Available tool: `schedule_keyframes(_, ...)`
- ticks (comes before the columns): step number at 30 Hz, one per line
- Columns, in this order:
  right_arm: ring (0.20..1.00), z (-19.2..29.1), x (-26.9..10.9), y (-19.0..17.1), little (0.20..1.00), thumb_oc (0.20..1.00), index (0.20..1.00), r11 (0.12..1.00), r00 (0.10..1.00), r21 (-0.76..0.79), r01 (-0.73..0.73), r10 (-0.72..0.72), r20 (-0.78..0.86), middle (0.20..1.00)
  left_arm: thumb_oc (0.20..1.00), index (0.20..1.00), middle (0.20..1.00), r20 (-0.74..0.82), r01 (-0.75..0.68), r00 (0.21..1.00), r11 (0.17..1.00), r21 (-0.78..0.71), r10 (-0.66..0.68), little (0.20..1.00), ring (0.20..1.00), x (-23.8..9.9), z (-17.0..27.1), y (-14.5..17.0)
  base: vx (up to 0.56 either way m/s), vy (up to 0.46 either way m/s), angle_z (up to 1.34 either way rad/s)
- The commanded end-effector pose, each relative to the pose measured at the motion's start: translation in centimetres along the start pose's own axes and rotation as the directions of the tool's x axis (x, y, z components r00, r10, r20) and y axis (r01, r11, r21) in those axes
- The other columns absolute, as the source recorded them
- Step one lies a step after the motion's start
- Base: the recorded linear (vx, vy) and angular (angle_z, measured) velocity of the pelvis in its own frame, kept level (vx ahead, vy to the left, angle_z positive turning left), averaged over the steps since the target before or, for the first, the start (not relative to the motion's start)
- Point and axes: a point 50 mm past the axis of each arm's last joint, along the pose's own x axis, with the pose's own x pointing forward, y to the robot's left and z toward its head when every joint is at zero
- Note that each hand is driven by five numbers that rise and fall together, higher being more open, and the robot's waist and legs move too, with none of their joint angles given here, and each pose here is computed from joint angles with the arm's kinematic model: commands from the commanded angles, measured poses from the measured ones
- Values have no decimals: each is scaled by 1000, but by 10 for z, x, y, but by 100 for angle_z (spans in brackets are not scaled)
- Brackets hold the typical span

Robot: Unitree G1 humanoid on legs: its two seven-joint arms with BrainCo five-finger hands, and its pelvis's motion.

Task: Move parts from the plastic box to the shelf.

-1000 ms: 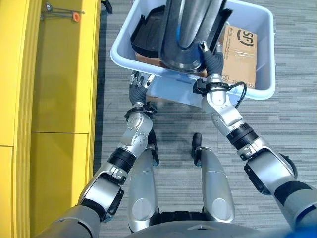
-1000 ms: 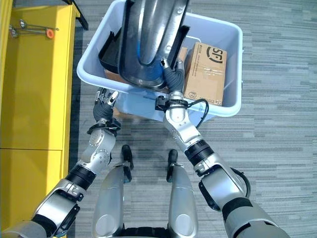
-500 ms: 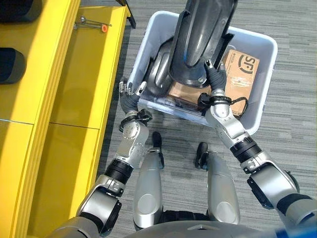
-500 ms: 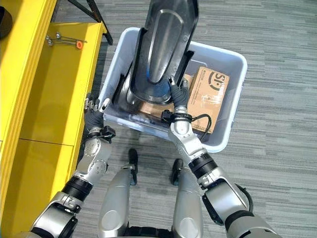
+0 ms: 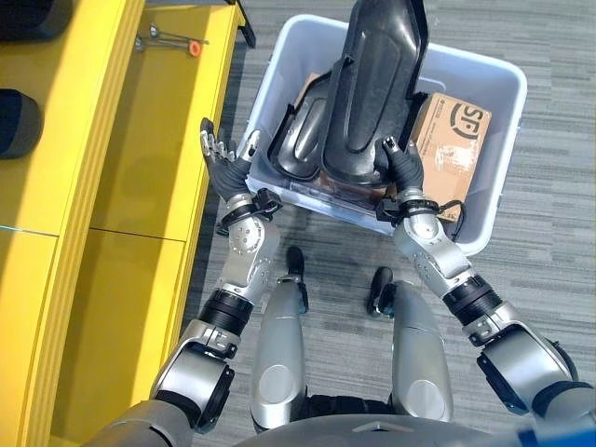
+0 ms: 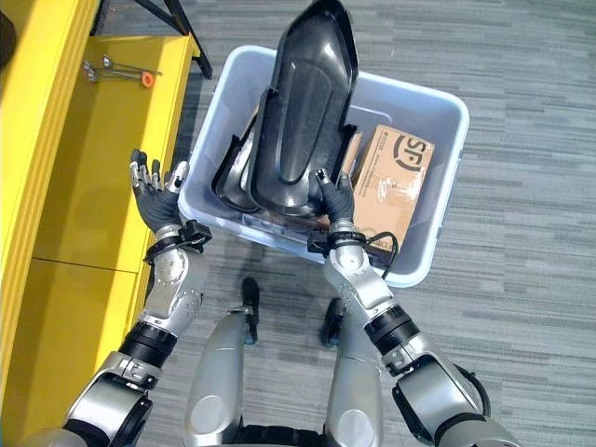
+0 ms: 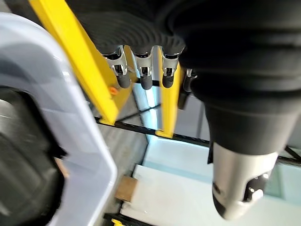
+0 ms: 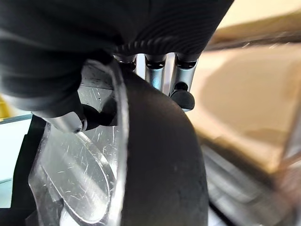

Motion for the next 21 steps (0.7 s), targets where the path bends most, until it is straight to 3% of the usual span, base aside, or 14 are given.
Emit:
schedule_keyframes(1,200,47,2,30,200,200,200,986,963,108,-126,96,250,200,1000,1000,1000,222,80,972,997,-1,-78,1000,1000,5,35,-15,115,-226,12)
schedule_keyframes(6,200,37,-7,44,200,200,200,983,964,69,-172,153,218,200,1000,1000,1000,199,27,979,998,52,-37,1000,1000,4,34,-6,170,-220,16)
schedule_keyframes(11,200,16,-25,46,200,200,200,979,973,62,-196,187,136,200,1000,1000,1000,60,65,996,997,50,-68,1000,1000,-10,19,19,194,-105,19)
schedule_keyframes(17,200,12,-35,11,200,200,200,970,969,57,-236,230,93,200,1000,1000,1000,-85,329,941,944,9,-327,1000,1000,-34,2,15,-143,54,104)
schedule_keyframes(19,200,13,-41,0,200,200,200,974,974,72,-213,207,88,200,1000,1000,1000,-185,464,869,886,-11,-458,1000,1000,-54,-12,18,-5,474,67)
schedule_keyframes(20,200,14,-46,-13,200,200,200,974,974,70,-216,211,79,200,1000,1000,1000,-306,577,775,817,-14,-553,1000,1000,-83,-28,36,-39,599,28)
schedule_keyframes(21,200,19,-47,-21,200,200,200,974,972,54,-220,214,93,200,1000,1000,1000,-318,604,753,797,-15,-576,1000,1000,-93,-24,49,-176,635,8)
